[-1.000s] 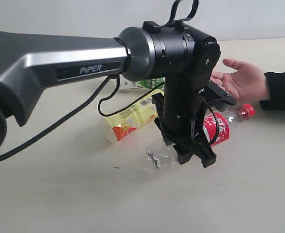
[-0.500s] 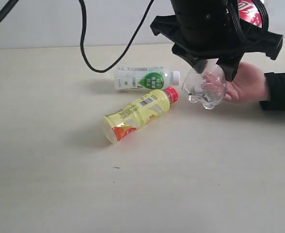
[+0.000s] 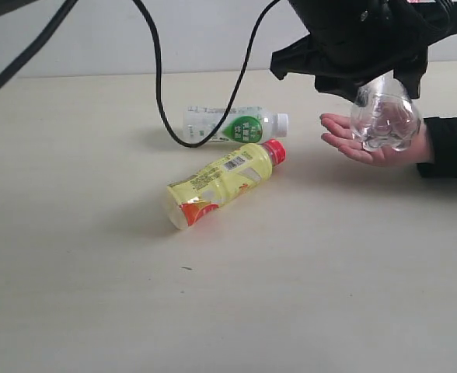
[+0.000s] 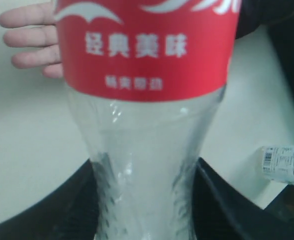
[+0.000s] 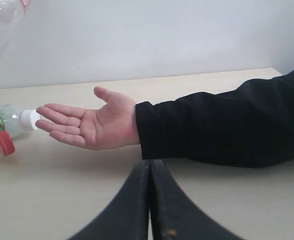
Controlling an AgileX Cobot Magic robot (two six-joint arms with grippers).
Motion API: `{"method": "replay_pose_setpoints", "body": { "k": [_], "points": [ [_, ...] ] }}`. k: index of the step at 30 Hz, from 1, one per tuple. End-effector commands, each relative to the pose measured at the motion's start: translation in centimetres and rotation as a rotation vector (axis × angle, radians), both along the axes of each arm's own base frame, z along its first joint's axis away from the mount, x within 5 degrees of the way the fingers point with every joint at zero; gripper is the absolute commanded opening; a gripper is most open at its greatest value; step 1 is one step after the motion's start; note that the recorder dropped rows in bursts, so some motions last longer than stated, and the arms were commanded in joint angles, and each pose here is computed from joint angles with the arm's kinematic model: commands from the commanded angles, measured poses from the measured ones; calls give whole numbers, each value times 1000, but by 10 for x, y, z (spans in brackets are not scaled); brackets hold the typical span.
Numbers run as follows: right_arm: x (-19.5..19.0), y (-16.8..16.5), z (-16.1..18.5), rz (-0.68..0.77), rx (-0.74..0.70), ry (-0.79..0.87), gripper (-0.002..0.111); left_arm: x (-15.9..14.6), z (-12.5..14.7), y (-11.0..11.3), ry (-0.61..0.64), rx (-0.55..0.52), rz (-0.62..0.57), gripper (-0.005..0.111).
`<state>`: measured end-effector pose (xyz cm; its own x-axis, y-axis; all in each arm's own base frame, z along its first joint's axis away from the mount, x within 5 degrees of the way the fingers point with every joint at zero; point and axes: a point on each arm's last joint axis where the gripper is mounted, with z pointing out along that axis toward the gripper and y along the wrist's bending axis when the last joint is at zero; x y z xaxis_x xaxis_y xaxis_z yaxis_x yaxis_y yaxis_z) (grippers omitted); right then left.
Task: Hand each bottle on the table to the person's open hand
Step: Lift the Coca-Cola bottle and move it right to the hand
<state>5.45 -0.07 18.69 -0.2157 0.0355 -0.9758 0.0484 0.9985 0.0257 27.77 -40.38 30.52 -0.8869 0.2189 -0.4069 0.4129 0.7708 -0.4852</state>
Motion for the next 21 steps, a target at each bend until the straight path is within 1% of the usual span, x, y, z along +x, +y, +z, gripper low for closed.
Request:
{"method": "replay_pose_setpoints", "body": {
  "k": [1,5,10,15,21],
  "points": [
    [0,0,-1,-5,-3,-7,0,19,-8,-3,14,-103,60,0],
    [0,0,-1,-5,-3,-7,0,32,-20,-10,21,-182,98,0],
    [0,0,-1,-5,-3,-7,0,48,-41,-16,7,-234,149,0],
    [0,0,-1,-5,-3,-7,0,64,-61,-20,60,-321,212,0],
    [0,0,-1,-5,-3,-2,0,76,-80,-25,50,-376,273,0]
  ]
}}
